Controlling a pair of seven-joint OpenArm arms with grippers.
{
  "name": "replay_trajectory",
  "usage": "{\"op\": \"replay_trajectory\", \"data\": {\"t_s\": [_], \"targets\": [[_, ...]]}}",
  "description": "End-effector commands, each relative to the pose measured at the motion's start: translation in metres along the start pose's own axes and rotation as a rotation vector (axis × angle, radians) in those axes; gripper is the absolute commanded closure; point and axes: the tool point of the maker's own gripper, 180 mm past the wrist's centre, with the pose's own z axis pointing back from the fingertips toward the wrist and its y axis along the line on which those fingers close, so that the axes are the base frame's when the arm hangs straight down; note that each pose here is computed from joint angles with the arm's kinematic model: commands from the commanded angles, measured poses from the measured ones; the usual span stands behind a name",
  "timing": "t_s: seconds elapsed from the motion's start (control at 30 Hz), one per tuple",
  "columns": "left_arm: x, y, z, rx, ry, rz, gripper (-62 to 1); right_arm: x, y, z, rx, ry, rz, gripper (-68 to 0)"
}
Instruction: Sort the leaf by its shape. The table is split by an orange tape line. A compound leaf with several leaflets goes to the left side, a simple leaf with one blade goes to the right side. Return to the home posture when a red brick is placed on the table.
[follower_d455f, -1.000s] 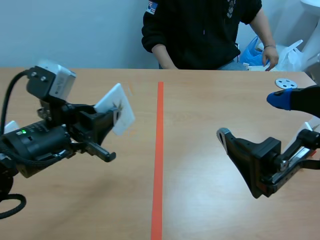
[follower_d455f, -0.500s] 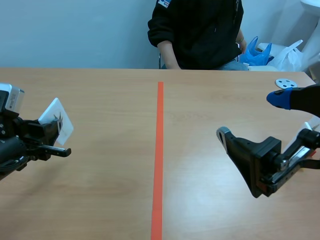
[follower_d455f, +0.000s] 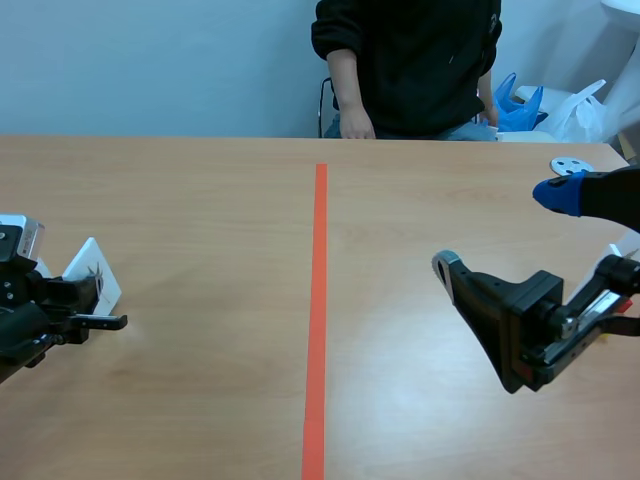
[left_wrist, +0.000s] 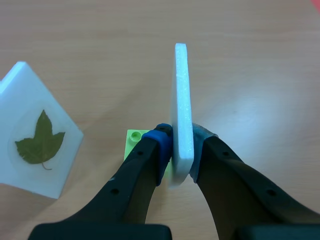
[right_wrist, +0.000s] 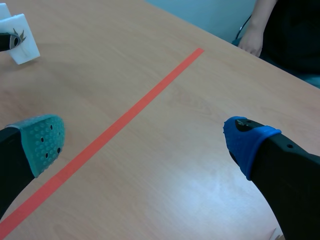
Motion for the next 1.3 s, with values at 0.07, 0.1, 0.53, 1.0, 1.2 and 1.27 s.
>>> {"op": "replay_trajectory", "data": {"t_s": [0.07, 0.1, 0.53, 1.0, 1.2, 1.27], "targets": [[0.015, 0.011, -0.002, 0.025, -0.053, 0.007, -5.6, 0.005, -0.005, 0.001, -0.016, -0.023, 0.0, -67.8], [0.014, 0.012, -0.002, 0.027, -0.051, 0.005, -7.7, 0.005, -0.005, 0.001, -0.016, -0.023, 0.0, -67.8], [0.021, 0.025, 0.002, 0.043, -0.063, -0.007, -48.7, 0.006, -0.005, 0.001, -0.016, -0.027, 0.0, -67.8], [0.095, -0.052, 0.057, -0.286, -0.198, 0.014, -62.3, 0.005, -0.005, 0.001, -0.017, -0.026, 0.0, -67.8], [0.11, -0.113, 0.105, -0.509, -0.202, -0.056, -62.3, 0.005, -0.008, 0.001, -0.033, -0.025, 0.0, -67.8], [0.111, -0.127, 0.119, -0.558, -0.192, -0.071, -62.3, 0.005, -0.008, 0.001, -0.033, -0.024, 0.0, -67.8]]}}
